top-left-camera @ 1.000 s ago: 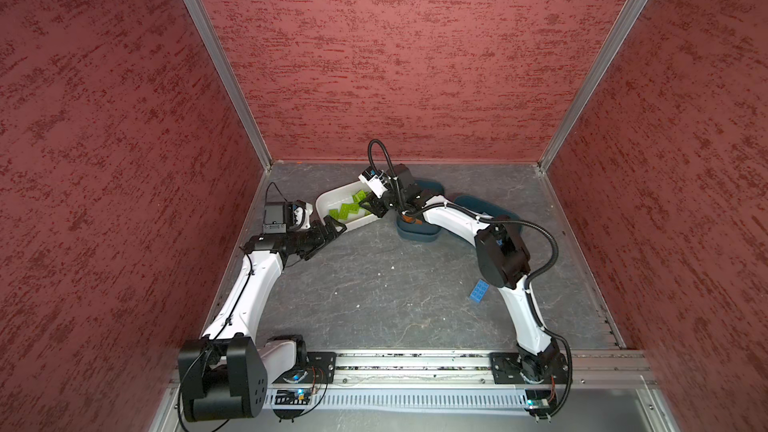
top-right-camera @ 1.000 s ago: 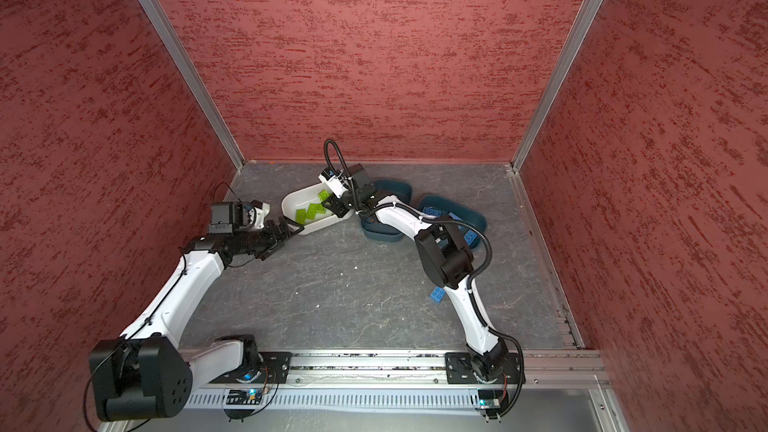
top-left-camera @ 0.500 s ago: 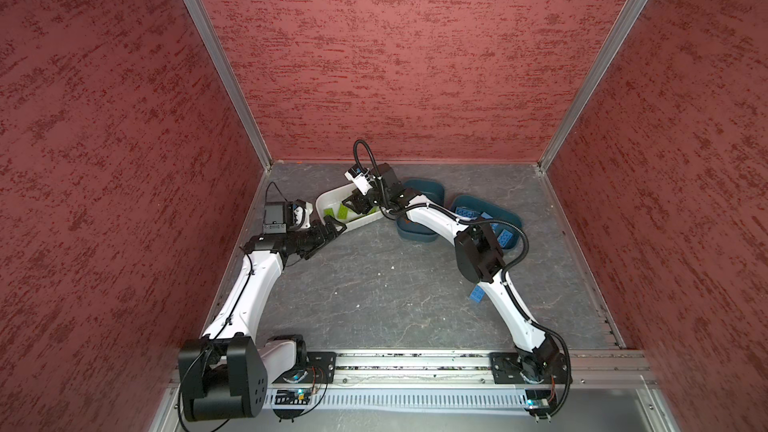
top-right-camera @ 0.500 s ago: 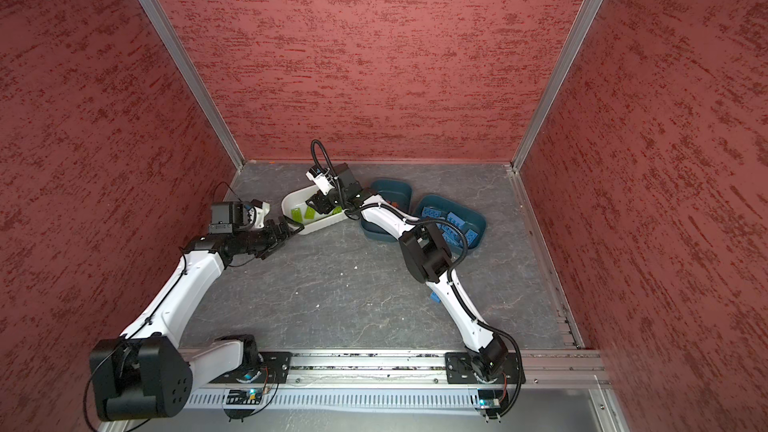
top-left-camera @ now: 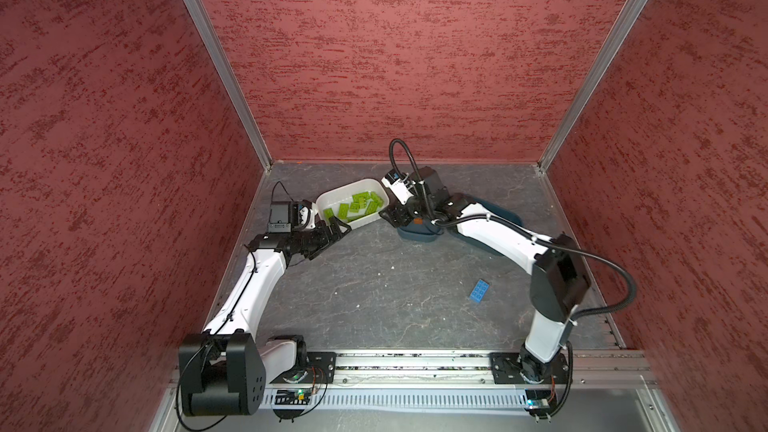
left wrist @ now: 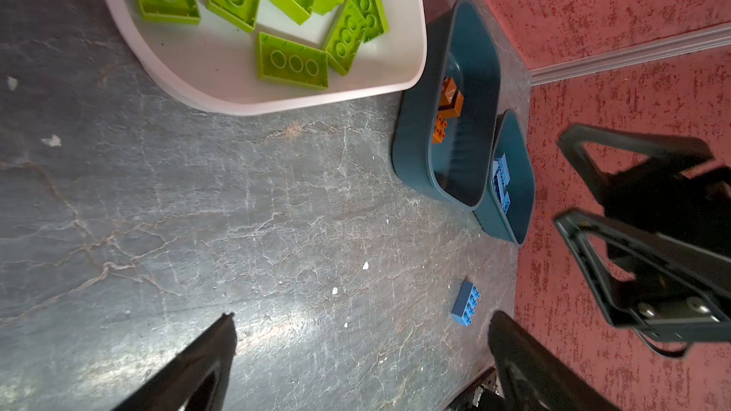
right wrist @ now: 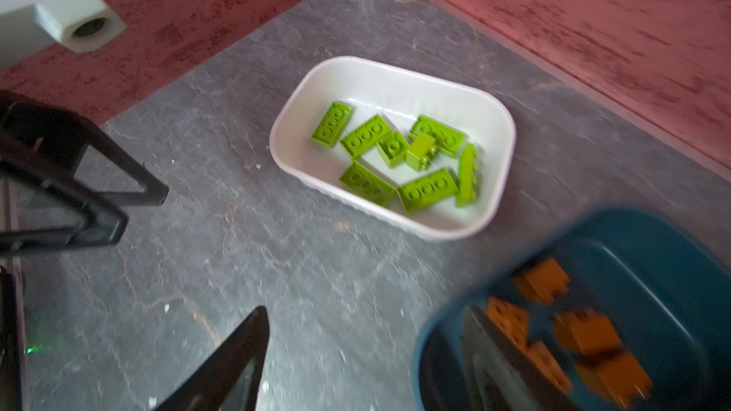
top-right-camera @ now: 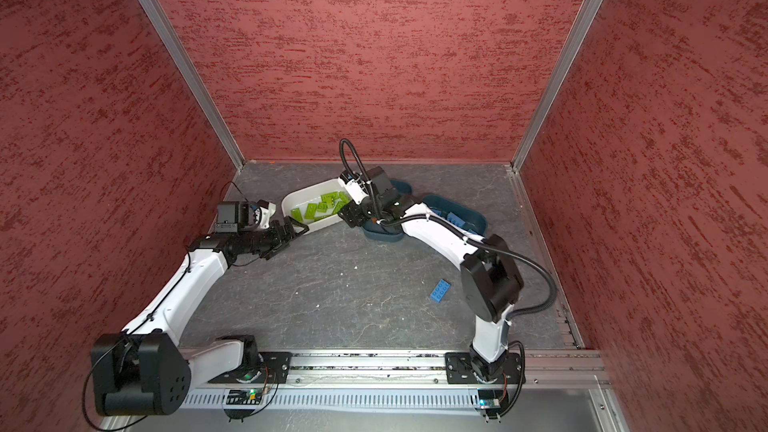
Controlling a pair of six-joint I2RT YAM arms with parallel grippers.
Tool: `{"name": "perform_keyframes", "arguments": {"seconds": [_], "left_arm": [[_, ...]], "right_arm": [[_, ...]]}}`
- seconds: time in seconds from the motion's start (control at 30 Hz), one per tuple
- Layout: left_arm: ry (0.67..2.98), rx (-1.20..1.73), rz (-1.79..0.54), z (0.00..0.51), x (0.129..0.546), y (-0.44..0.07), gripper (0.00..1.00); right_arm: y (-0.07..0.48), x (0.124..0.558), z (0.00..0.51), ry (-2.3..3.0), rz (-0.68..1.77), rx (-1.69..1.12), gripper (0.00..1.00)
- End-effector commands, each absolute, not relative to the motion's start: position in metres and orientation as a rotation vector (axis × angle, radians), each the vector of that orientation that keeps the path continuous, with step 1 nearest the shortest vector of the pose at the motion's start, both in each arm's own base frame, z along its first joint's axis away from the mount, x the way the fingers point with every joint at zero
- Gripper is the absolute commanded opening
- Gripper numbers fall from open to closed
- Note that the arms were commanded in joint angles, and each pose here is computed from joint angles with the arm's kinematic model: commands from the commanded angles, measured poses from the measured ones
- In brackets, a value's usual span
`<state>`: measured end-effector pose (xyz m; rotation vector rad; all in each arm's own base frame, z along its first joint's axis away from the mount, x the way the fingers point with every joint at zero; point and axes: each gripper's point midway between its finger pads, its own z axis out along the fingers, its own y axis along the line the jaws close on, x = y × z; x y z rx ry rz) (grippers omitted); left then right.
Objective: Sort the legos into containers by color
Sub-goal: 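Move the right gripper to the last blue brick and grasp it, then carry the blue brick into the farther teal tub and release it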
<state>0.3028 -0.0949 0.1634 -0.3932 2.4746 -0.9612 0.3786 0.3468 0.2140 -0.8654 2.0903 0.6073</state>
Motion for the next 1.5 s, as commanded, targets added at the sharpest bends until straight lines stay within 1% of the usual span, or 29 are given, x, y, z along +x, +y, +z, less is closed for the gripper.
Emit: {"name": "perform_keyframes", "arguments": {"seconds": [0.0, 0.1, 0.2, 0.3, 0.43, 0.6, 0.73, 0.93, 1.0, 1.17, 1.27, 1.47], "left_arm": [[2.471, -0.355, -0.979, 0.165, 0.306, -0.104, 1.00], [2.484, -0.332, -0.987, 0.163, 0.305, -0.113, 1.00], [2.491, -0.314, -1.001, 0.162, 0.305, -0.120, 1.00], [2.491, -0.309, -1.028, 0.159, 0.306, -0.126, 1.00], [2.496, -0.295, -1.059, 0.156, 0.309, -0.136, 1.00], [2.510, -0.268, -1.063, 0.155, 0.311, -0.144, 1.00], [2.508, -0.267, -1.061, 0.154, 0.312, -0.145, 1.00], [2.509, -0.258, -1.062, 0.154, 0.310, -0.146, 1.00], [2.511, -0.259, -1.057, 0.154, 0.310, -0.145, 0.99], [2.514, -0.257, -1.053, 0.153, 0.309, -0.145, 0.99], [2.514, -0.254, -1.053, 0.154, 0.309, -0.145, 1.00], [2.518, -0.249, -1.049, 0.153, 0.309, -0.145, 1.00]], "right_arm": [[0.283, 0.349, 0.183, 2.345, 0.456, -0.664, 0.80], [0.243, 0.318, 0.177, 2.463, 0.419, -0.438, 0.80], [0.205, 0.288, 0.174, 2.547, 0.384, -0.168, 0.84], [0.171, 0.264, 0.166, 2.580, 0.340, 0.096, 0.84], [0.133, 0.228, 0.138, 2.641, 0.258, 0.360, 0.84], [0.109, 0.197, 0.096, 2.716, 0.167, 0.606, 0.84], [0.104, 0.191, 0.071, 2.728, 0.134, 0.678, 0.84], [0.105, 0.199, 0.051, 2.725, 0.083, 0.703, 0.79], [0.104, 0.201, 0.044, 2.723, 0.053, 0.719, 0.75], [0.108, 0.209, 0.035, 2.721, 0.048, 0.716, 0.68], [0.104, 0.208, 0.029, 2.733, 0.000, 0.717, 0.63], [0.095, 0.204, 0.017, 2.750, -0.064, 0.715, 0.48]]}}
